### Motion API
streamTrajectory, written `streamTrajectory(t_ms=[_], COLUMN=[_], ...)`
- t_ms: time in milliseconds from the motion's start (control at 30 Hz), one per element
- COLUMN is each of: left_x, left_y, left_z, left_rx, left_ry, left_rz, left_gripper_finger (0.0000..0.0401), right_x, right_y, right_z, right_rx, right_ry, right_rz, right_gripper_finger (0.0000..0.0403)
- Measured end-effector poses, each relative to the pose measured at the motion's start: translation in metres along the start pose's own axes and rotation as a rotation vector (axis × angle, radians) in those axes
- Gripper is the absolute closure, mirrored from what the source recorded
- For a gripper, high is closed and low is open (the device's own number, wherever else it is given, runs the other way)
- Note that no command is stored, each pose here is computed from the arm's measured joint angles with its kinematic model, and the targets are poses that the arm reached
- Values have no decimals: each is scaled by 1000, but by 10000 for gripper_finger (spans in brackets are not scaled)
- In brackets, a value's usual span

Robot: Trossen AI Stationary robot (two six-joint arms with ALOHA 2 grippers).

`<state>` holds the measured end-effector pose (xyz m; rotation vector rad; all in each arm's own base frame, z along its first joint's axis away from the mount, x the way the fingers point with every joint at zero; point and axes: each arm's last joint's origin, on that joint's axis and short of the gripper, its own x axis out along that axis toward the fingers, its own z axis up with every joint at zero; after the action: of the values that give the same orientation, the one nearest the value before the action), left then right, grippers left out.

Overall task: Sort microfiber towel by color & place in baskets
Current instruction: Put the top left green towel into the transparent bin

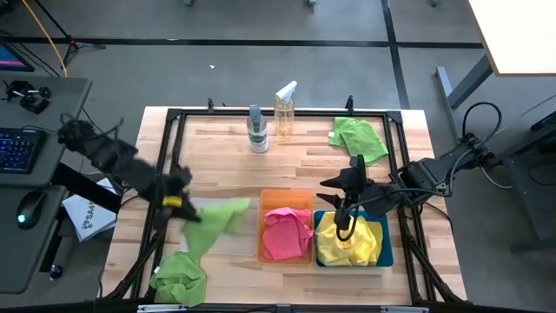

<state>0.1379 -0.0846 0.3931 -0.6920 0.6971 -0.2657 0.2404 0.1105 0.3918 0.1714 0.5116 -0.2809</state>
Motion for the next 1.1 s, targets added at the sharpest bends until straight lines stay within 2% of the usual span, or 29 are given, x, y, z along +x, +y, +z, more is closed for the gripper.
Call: streamTrajectory(t_ms=[67, 133, 333, 633, 700, 800, 967, 1100], left_x=[8, 18, 46, 67, 71, 81, 103, 118], left_y=[-9, -14, -12, 7, 11, 21, 39, 51], left_z=[-10, -22, -40, -20, -21, -38, -84, -105], left_rx=[-21, -28, 47, 254, 257, 219, 84, -17], left_ry=[55, 98, 70, -93, -89, -69, -78, -22], left_rz=[-6, 35, 299, 579, 596, 579, 454, 357], left_gripper_finger=[401, 401, 401, 401, 401, 401, 401, 401], right_x=[0, 0, 0, 0, 0, 0, 0, 0], right_y=[0, 0, -1, -1, -1, -1, -1, -1], right_z=[0, 0, 0, 0, 0, -1, -2, -2], right_rx=[0, 0, -8, 11, 11, 15, 25, 32], right_ry=[0, 0, -13, -13, -8, 0, 4, 8], right_rz=[0, -1, -23, -23, -19, -22, -23, -26], right_gripper_finger=[256, 256, 256, 256, 256, 256, 256, 256])
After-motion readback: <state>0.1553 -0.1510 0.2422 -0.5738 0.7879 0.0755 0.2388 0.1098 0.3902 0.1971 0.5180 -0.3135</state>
